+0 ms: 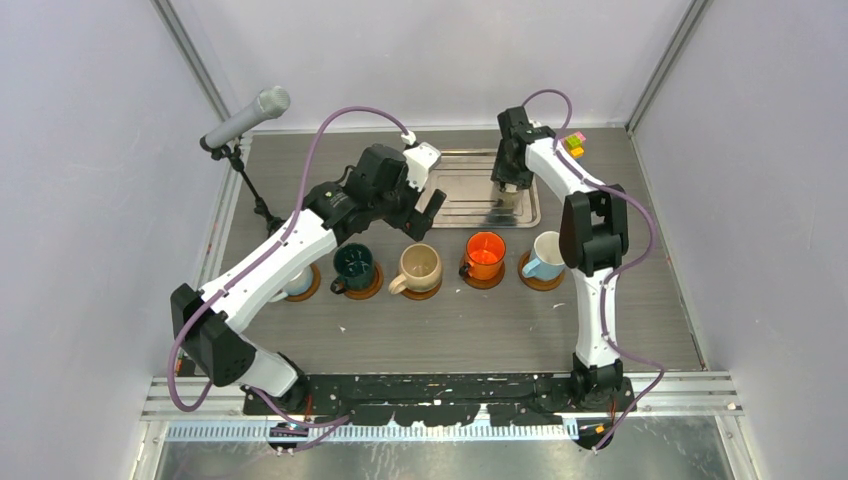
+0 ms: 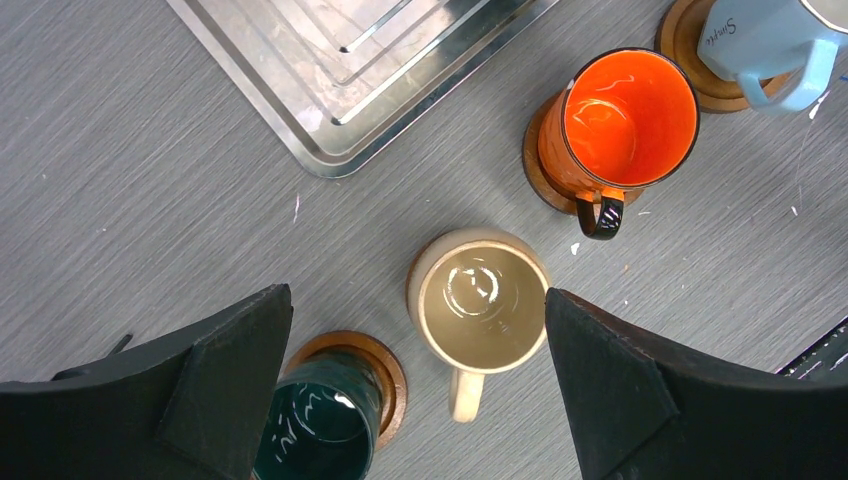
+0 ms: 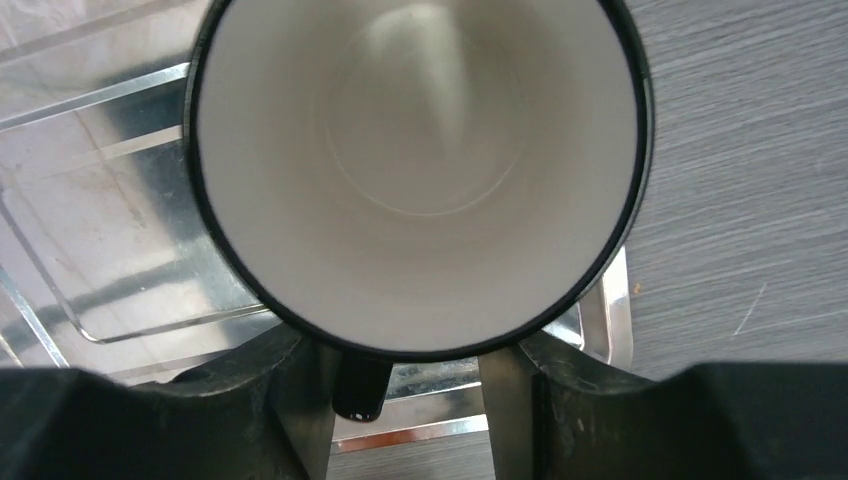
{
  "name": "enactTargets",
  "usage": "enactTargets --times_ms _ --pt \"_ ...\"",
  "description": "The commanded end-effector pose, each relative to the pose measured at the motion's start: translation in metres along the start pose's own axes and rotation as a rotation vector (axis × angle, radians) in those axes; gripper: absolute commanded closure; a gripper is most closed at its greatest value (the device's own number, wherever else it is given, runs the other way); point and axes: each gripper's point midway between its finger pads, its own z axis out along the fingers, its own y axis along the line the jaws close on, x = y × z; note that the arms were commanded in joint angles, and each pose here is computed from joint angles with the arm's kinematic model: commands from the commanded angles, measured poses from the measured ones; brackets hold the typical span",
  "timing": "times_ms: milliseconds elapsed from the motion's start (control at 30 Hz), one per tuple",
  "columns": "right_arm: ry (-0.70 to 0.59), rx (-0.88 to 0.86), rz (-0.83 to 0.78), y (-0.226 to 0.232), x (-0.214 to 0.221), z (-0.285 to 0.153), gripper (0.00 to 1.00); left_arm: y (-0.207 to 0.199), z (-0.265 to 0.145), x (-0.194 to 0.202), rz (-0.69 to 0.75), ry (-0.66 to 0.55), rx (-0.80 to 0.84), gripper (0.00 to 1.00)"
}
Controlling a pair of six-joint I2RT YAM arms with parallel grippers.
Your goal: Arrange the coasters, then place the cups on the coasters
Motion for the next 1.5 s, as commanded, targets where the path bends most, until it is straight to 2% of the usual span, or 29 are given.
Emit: enactTargets --times_ms 0,100,300,500,533,800,1100,1267,1467 --pt "-0.033 -0.041 0.015 0.003 -0.017 -0.001 0.47 0.001 -0.007 -0.007 -0.006 -0.034 0.007 0.0" --pt "-0.046 -0.052 0.004 0.003 -0.018 -0.001 0.52 0.0 -0.006 -0.007 -0.007 -0.031 0.008 0.0" --pt "-0.068 -0.051 -0.032 0.0 -0.021 -0.011 0.69 0.0 -0.005 -0.005 -0.005 -0.028 0.009 0.0" --pt "-0.091 -0.068 -0.063 -0.008 -0.028 -0.029 0.98 0.0 -0.006 -0.003 -0.003 -0.028 0.009 0.0" --pt "-0.098 -0.071 -0.064 -0.011 -0.03 -0.034 0.99 0.001 -0.006 -0.003 -0.004 -0.029 0.005 0.0" --pt "-0.19 -0.087 -0.051 -0.04 -0.053 -0.084 1.0 0.001 -0.007 -0.005 -0.005 -0.041 0.004 0.0" --pt "-0.293 -0.036 0.085 -0.134 -0.066 -0.15 1.0 0.001 -0.011 -0.01 -0.008 -0.065 0.007 0.0" --pt "-0.315 0.038 0.188 -0.197 -0.036 -0.182 1.0 0.002 -0.013 -0.01 -0.024 -0.08 0.006 0.0" --pt "-0.316 0.099 0.268 -0.226 0.023 -0.203 1.0 0.0 -0.017 -0.014 -0.055 -0.11 0.03 0.0"
